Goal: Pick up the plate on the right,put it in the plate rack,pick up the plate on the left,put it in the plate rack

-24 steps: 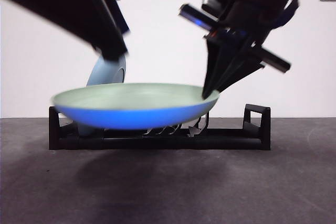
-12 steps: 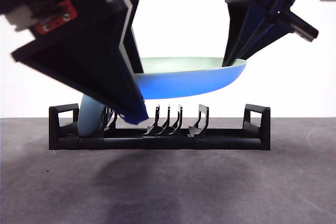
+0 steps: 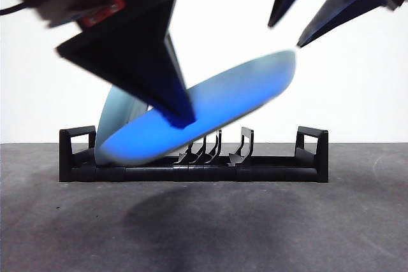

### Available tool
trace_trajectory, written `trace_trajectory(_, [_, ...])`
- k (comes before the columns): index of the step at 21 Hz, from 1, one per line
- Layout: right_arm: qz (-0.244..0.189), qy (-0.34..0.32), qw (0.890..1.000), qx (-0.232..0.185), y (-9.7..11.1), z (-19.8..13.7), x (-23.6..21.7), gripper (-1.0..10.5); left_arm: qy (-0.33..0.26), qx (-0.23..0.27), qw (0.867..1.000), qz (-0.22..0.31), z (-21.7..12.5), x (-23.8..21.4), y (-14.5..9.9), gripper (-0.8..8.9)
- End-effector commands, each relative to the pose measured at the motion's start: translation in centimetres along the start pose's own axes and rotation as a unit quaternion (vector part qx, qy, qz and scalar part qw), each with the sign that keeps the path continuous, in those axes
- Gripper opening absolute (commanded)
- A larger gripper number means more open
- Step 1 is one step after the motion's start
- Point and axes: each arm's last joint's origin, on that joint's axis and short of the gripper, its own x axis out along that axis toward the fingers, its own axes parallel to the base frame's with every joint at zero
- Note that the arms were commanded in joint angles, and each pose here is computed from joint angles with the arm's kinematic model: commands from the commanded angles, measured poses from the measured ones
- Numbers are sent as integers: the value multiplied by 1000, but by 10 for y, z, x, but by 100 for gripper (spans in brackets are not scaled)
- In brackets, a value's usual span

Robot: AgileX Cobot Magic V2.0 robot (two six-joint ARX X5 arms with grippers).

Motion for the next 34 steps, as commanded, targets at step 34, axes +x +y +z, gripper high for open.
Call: trace_trajectory(34, [-149, -315, 937, -1, -8, -27, -134, 408, -345, -451, 822, -41, 1, 64, 215, -9])
